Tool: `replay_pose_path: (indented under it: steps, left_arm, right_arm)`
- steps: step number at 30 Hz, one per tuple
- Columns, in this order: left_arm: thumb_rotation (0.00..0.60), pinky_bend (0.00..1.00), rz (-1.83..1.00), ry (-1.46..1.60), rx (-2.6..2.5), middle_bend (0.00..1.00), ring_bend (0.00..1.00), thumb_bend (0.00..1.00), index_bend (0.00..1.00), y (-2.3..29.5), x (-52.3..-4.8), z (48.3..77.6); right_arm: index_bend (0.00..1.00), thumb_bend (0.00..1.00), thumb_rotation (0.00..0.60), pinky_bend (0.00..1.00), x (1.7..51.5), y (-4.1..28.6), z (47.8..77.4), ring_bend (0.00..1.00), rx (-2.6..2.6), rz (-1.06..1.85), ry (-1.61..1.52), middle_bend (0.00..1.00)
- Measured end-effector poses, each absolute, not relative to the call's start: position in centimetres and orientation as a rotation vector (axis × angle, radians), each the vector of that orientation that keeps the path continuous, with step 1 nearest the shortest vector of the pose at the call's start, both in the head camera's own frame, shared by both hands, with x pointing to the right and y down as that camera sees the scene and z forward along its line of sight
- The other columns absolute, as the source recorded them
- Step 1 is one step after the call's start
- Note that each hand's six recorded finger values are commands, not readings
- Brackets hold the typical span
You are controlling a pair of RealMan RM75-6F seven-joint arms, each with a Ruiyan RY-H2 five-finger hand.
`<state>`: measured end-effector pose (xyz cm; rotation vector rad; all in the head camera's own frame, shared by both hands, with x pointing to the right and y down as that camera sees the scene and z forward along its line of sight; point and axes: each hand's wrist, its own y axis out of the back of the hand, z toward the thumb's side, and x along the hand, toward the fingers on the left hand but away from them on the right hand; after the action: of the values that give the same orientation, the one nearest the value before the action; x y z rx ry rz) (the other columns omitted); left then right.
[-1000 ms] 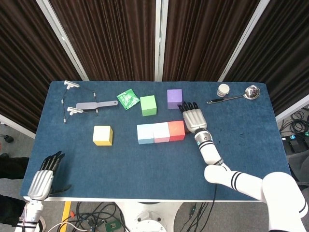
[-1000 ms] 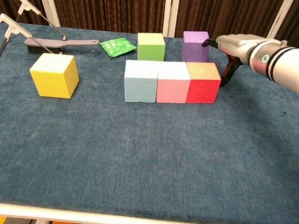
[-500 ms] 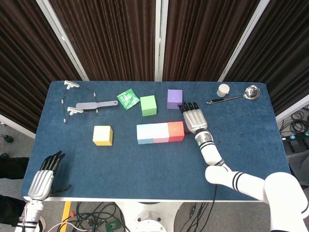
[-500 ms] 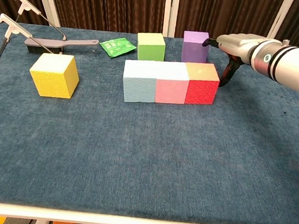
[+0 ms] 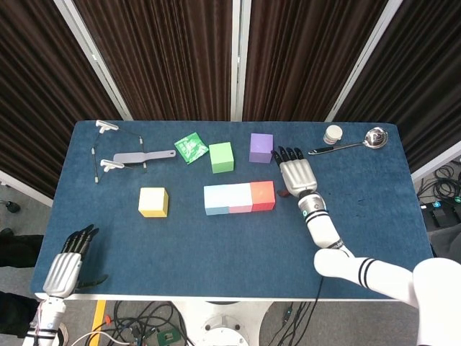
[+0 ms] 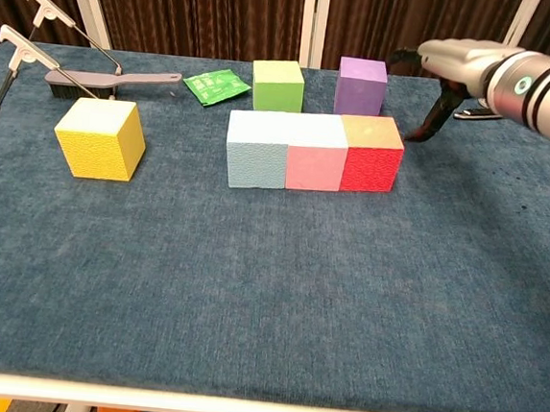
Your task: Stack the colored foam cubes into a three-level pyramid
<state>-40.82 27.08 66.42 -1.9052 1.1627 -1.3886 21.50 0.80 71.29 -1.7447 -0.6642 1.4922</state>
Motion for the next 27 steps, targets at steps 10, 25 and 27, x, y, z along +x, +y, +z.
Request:
replay_pose_path:
  steps: [10,25,27]
  left_arm:
    - [0.600,0.00,-1.373,1.164,-1.911,0.01,0.00,0.01,0.05,27.0,-40.5,66.5]
    - [0.600,0.00,-1.390,1.190,-1.916,0.01,0.00,0.01,0.05,27.5,-41.3,66.4]
    - [0.600,0.00,-1.387,1.191,-1.919,0.01,0.00,0.01,0.05,27.5,-41.3,66.4]
  right_arm:
    - [0.00,0.07,0.600,0.00,22.6,-2.0,68.5,0.00,-1.691,1.508,-0.822,0.02]
    - [0.00,0.06,0.600,0.00,17.6,-7.2,73.6,0.00,-1.661,1.650,-0.782,0.01]
    - [0.00,0.06,0.600,0.00,16.7,-7.4,74.2,0.00,-1.676,1.660,-0.769,0.02]
